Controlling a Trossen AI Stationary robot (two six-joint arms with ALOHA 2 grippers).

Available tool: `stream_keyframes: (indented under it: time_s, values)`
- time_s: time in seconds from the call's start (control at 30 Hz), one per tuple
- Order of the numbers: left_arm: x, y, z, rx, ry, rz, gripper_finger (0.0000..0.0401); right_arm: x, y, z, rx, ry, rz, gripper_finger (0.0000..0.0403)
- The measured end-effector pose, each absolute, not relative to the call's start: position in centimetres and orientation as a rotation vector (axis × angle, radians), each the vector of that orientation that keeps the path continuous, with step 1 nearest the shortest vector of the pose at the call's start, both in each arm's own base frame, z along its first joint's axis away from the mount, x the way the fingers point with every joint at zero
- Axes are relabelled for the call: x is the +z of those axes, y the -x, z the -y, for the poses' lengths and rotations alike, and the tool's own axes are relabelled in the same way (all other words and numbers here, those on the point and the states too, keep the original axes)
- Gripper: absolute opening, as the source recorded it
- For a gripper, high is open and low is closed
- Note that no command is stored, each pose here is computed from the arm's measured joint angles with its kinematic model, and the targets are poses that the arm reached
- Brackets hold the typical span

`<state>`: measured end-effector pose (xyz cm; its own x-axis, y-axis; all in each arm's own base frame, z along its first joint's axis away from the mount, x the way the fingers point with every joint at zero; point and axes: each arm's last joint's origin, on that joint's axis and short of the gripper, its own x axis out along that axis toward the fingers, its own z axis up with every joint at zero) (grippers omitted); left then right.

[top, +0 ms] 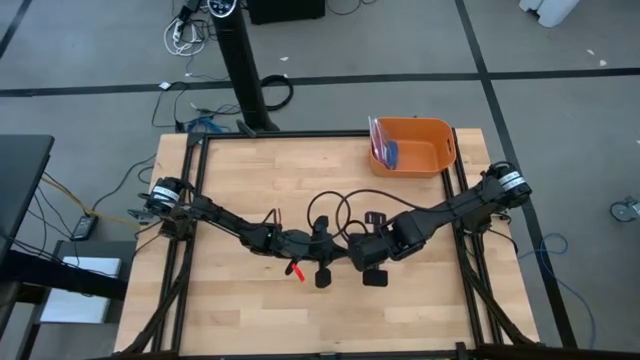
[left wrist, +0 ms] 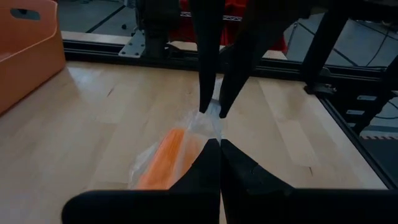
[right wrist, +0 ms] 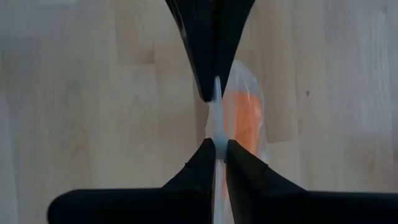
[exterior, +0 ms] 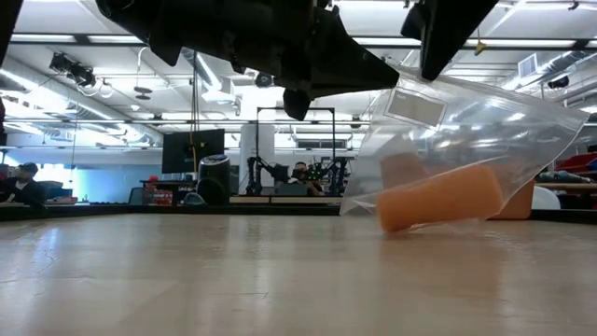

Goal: Roll bandage
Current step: Close the transparent zip bag

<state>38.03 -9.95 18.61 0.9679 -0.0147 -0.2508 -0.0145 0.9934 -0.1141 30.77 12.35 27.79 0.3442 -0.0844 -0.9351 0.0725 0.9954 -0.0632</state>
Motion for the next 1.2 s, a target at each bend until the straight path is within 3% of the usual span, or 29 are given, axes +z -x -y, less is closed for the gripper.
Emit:
stream_keyframes:
  time_s: [1.2]
  values:
    - [21.2, -37.3, 9.7, 0.002, 0.075, -0.201, 0.0000, 27.4, -28.5, -13.1, -0.146, 0.001, -1.398, 0.0027]
